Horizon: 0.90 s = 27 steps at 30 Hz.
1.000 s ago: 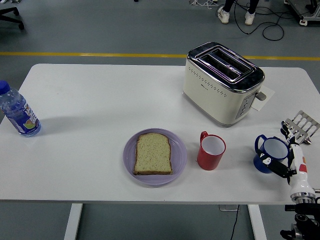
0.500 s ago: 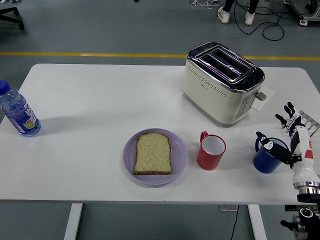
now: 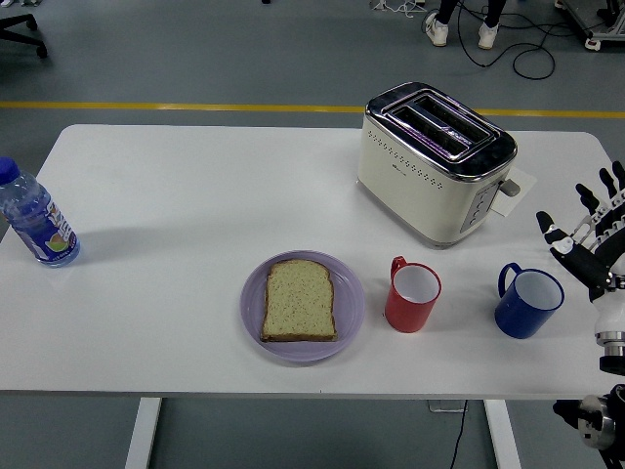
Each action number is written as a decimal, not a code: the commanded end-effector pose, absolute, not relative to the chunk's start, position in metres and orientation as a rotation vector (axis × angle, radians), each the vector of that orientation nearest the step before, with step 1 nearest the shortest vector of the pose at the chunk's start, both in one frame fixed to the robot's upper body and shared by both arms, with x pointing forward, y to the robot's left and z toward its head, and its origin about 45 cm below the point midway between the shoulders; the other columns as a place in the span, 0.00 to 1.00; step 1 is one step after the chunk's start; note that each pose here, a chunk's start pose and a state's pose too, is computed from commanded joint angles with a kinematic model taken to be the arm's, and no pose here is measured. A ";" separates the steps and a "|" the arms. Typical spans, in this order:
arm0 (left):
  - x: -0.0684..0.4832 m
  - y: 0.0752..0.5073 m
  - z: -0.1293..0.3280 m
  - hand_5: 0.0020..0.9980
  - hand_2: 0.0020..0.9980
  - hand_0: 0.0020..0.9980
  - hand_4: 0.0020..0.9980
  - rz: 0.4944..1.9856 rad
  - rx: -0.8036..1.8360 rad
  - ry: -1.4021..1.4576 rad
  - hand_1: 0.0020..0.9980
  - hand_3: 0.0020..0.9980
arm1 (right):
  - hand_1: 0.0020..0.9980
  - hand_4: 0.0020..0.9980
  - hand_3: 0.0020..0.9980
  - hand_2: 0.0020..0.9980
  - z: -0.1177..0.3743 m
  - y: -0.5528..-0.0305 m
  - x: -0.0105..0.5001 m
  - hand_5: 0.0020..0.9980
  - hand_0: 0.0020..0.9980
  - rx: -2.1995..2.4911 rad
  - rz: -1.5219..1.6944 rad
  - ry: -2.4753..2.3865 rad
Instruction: Pick up the cup,pour liquid into bread,place the cup on the desk
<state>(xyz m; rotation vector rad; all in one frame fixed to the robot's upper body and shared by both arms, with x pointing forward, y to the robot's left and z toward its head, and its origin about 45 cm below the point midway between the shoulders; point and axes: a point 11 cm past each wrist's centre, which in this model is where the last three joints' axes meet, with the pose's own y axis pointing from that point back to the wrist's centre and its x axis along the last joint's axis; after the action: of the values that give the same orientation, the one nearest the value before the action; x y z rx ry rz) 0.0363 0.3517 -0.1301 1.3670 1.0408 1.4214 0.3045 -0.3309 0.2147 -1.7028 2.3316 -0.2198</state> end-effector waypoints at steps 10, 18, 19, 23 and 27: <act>0.035 0.352 -0.130 0.86 0.65 0.63 0.24 1.419 1.370 1.041 0.64 0.50 | 0.60 0.64 0.60 0.67 0.214 -0.361 0.304 0.18 0.67 -1.430 0.181 2.203; 0.032 0.352 -0.131 0.86 0.65 0.63 0.24 1.415 1.374 1.045 0.64 0.50 | 0.60 0.64 0.60 0.66 0.204 -0.389 0.304 0.19 0.67 -1.263 0.512 2.020; 0.032 0.352 -0.131 0.86 0.65 0.63 0.24 1.415 1.375 1.045 0.64 0.50 | 0.60 0.64 0.61 0.67 0.204 -0.392 0.304 0.20 0.67 -1.255 0.538 1.998; 0.030 0.351 -0.131 0.86 0.65 0.63 0.24 1.411 1.378 1.046 0.64 0.50 | 0.60 0.64 0.61 0.67 0.201 -0.400 0.305 0.20 0.67 -1.250 0.603 1.956; 0.029 0.351 -0.131 0.86 0.65 0.63 0.24 1.407 1.382 1.044 0.64 0.50 | 0.60 0.64 0.61 0.67 0.197 -0.403 0.305 0.21 0.67 -1.275 0.677 1.915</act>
<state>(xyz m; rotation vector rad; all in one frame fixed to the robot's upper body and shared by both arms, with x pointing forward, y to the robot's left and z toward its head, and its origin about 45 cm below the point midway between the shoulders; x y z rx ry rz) 0.0290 0.3512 -0.1310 1.3820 1.0441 1.4072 0.3053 -0.4028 0.1971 -1.2754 1.9153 0.6774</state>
